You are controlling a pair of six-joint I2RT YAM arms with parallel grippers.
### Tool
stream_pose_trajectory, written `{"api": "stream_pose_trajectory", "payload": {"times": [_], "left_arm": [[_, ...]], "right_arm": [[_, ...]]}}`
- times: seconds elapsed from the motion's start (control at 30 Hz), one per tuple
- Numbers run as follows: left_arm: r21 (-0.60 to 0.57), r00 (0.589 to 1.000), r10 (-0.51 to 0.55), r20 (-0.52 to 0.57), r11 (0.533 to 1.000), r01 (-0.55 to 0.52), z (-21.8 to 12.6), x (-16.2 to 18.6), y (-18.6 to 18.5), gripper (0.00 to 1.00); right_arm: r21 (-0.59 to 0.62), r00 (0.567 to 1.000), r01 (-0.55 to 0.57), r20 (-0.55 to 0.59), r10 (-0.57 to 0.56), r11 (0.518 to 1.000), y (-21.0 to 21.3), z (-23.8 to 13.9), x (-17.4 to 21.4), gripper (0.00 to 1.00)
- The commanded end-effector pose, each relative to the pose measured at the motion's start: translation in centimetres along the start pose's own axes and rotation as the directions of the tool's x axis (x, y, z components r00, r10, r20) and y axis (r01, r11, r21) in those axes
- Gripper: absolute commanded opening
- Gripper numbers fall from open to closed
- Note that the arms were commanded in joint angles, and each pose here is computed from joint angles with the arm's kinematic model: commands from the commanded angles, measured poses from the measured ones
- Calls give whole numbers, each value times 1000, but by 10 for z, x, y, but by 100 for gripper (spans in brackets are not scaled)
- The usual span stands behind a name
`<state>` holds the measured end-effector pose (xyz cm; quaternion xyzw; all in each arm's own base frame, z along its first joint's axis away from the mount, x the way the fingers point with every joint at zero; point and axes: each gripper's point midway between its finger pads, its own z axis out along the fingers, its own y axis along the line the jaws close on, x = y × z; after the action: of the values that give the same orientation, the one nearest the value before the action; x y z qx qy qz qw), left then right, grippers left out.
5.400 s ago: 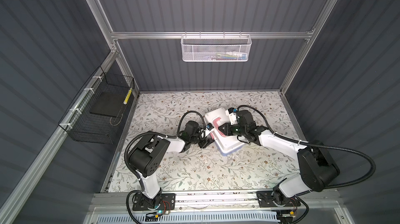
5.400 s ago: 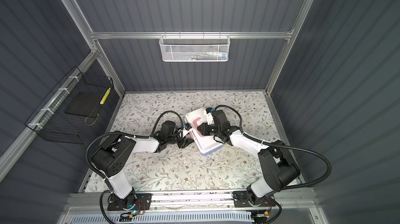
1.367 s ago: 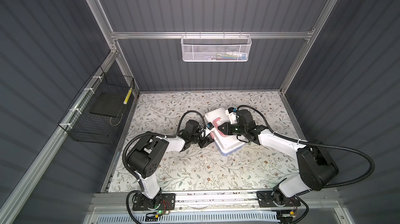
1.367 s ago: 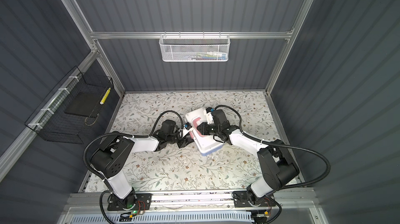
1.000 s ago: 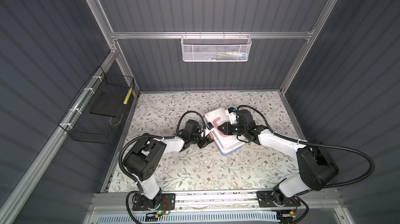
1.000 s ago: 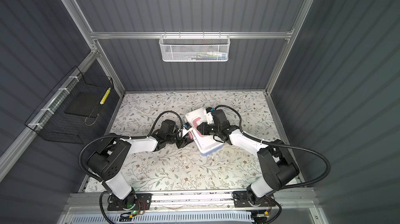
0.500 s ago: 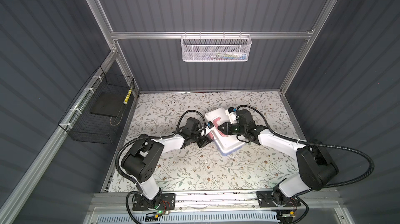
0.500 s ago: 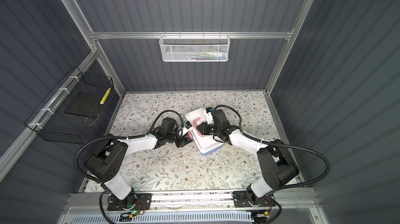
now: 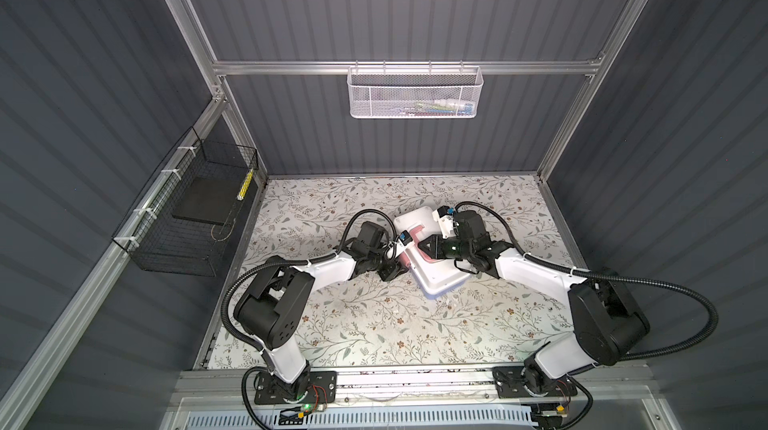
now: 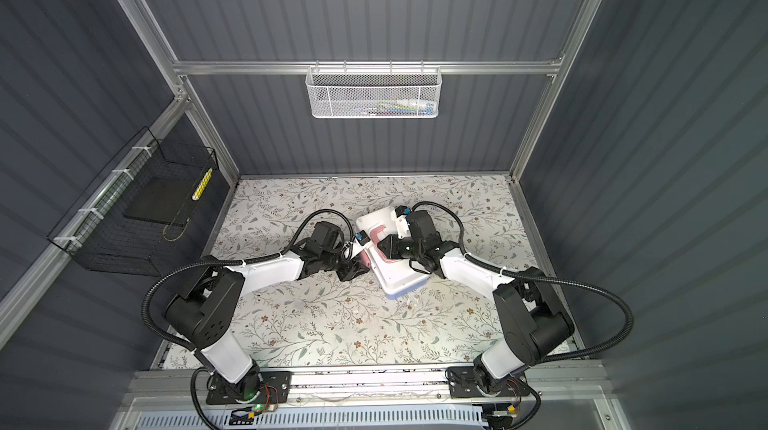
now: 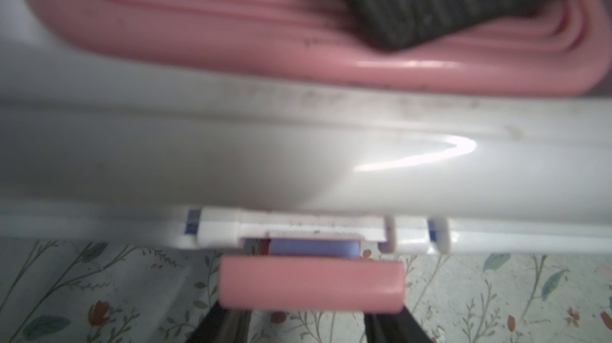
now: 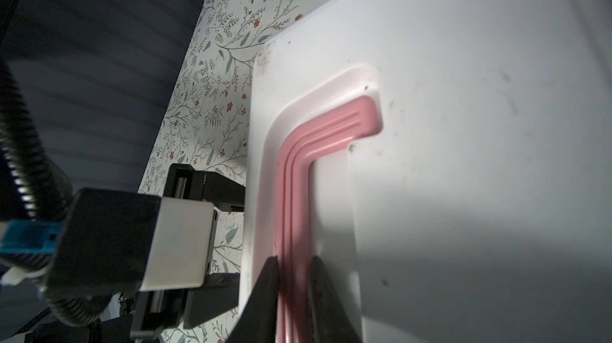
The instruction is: Pack the tool kit
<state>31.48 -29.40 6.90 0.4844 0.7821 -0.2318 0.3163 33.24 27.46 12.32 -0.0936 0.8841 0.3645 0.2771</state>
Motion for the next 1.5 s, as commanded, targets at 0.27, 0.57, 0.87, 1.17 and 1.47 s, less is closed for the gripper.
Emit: {"api": "stream_pose_trajectory", "payload": {"times": [0.27, 0.57, 0.87, 1.17, 1.47], "left_arm": [[-133, 985, 100, 140, 988, -81, -7, -65, 34, 44], [-145, 986, 108, 129, 985, -89, -11, -68, 35, 44], [-150, 986, 125, 109, 983, -108, -14, -74, 33, 44], [-140, 986, 136, 92, 982, -123, -9, -80, 31, 43], [-137, 986, 144, 83, 982, -132, -4, -85, 31, 43]], "right_arm": [[200, 915, -97, -367, 166, 975, -63, 14, 126, 20], [188, 915, -103, -367, 167, 977, -63, 17, 128, 20], [180, 912, -99, -376, 162, 979, -63, 19, 131, 19], [176, 913, -91, -379, 153, 980, -64, 17, 133, 19], [180, 908, -88, -391, 153, 980, -66, 17, 137, 19]]}}
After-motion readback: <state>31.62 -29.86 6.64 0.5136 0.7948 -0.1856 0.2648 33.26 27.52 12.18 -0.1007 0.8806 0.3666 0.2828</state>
